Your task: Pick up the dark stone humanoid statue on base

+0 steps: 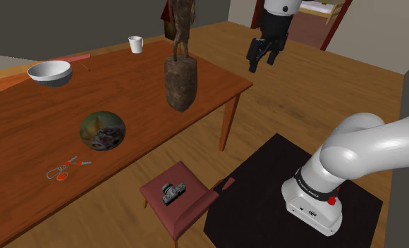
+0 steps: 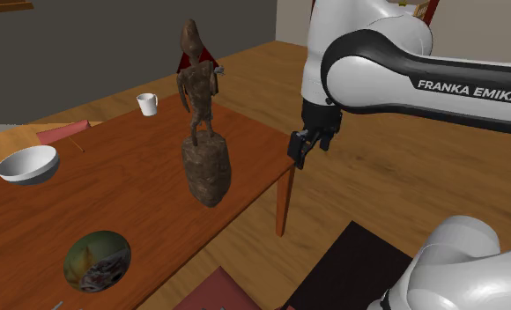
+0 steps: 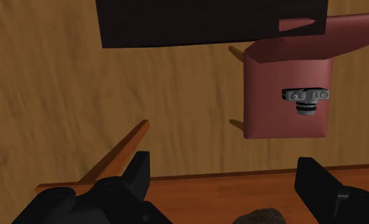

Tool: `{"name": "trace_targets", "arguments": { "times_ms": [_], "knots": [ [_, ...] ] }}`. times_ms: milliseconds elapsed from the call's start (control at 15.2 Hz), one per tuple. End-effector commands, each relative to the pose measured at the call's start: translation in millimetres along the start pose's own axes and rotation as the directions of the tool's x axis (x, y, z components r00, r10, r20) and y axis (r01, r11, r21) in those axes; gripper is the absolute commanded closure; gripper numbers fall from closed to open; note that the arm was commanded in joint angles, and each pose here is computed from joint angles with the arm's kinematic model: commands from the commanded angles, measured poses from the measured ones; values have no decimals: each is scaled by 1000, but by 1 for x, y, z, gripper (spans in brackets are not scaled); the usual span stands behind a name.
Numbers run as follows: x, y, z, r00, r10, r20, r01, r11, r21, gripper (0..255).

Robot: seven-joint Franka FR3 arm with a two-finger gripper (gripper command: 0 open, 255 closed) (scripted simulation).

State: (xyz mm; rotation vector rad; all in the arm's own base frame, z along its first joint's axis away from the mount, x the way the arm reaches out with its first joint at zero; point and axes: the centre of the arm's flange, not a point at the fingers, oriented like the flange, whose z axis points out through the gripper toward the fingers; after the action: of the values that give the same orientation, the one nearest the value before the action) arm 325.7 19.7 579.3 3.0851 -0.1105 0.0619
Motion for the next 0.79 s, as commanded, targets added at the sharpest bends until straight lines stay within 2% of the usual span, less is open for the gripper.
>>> {"name": "trace_targets", "arguments": {
  "times_ms": [0, 132, 330, 528, 726],
  "knots": [
    [0, 0, 0, 1000, 0, 0, 0, 1000, 0, 0],
    [4, -27, 6, 995, 73, -68, -75, 997, -33, 0],
    [16, -66, 17, 969, 176, -173, -190, 979, -72, 0],
    [32, -103, 28, 922, 269, -280, -306, 947, -98, 0],
    [54, -138, 39, 854, 350, -385, -420, 901, -111, 0]
  ]
}}
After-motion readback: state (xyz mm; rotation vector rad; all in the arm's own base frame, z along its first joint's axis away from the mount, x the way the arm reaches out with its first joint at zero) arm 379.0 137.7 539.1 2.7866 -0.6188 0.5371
